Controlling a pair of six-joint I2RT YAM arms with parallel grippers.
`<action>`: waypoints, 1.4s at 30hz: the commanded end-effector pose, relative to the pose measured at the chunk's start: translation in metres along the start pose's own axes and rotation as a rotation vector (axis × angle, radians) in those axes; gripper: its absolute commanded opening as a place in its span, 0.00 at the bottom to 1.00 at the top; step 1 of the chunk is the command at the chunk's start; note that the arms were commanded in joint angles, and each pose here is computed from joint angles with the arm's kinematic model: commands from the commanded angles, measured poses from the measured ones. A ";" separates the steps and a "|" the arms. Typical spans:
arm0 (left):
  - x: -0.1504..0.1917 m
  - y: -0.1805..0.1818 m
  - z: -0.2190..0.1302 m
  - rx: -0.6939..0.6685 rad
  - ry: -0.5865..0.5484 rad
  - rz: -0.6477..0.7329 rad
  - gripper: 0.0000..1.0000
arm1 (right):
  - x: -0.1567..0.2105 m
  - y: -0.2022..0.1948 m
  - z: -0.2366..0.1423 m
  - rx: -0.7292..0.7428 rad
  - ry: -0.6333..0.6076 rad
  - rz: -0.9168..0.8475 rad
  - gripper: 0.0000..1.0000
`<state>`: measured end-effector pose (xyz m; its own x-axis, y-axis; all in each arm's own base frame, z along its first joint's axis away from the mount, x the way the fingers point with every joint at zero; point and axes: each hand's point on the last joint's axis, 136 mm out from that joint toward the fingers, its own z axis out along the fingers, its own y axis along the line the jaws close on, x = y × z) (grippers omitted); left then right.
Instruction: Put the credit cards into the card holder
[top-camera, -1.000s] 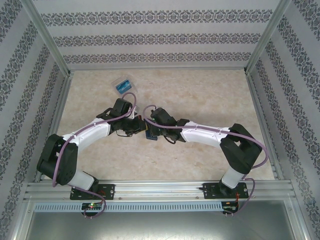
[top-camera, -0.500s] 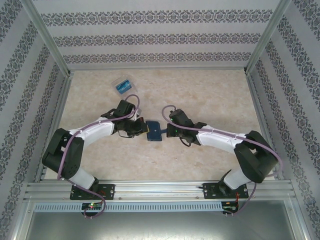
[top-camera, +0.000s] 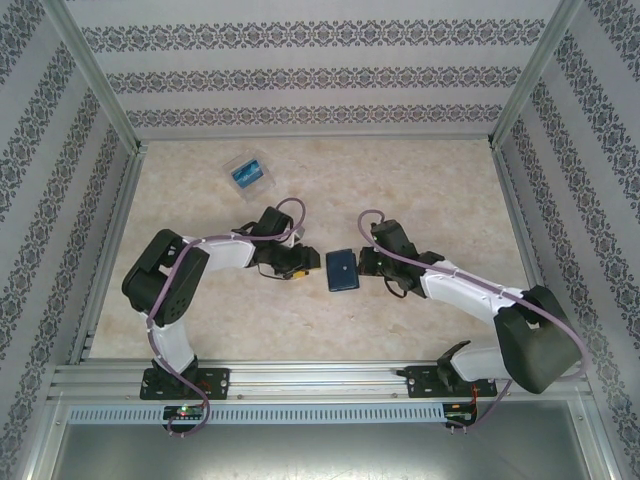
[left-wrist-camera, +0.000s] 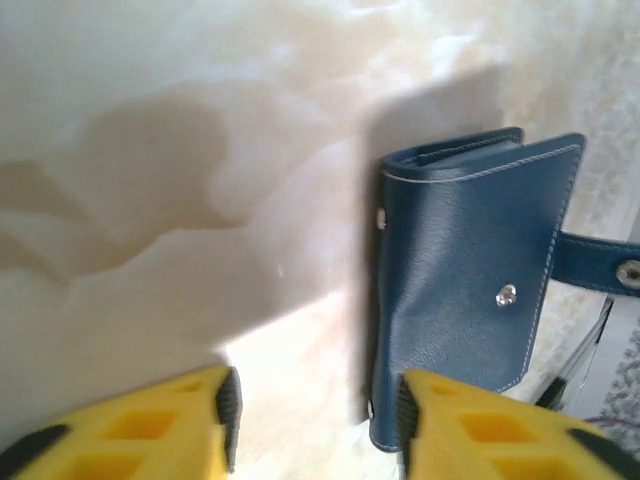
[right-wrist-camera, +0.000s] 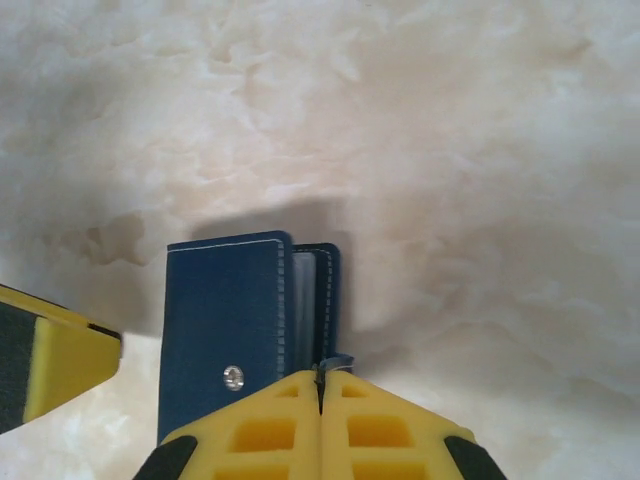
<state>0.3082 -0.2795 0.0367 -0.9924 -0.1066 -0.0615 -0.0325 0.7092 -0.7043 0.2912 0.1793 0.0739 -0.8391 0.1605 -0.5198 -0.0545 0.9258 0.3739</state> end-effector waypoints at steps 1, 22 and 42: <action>-0.005 -0.019 -0.008 0.040 -0.006 0.076 0.73 | 0.000 0.006 -0.009 -0.046 0.006 -0.004 0.00; -0.014 -0.017 -0.009 0.118 -0.031 0.021 1.00 | -0.021 0.075 -0.032 -0.259 -0.027 -0.022 0.00; -0.020 0.000 -0.015 0.044 -0.037 0.006 0.98 | -0.023 0.083 -0.026 -0.277 -0.002 -0.026 0.00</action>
<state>0.3225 -0.2733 0.0574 -0.9873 -0.1349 -0.0839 -0.0211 0.6349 -0.7723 0.2867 0.2344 0.1259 -0.8397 0.1282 -0.5277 -0.2093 0.8203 0.5323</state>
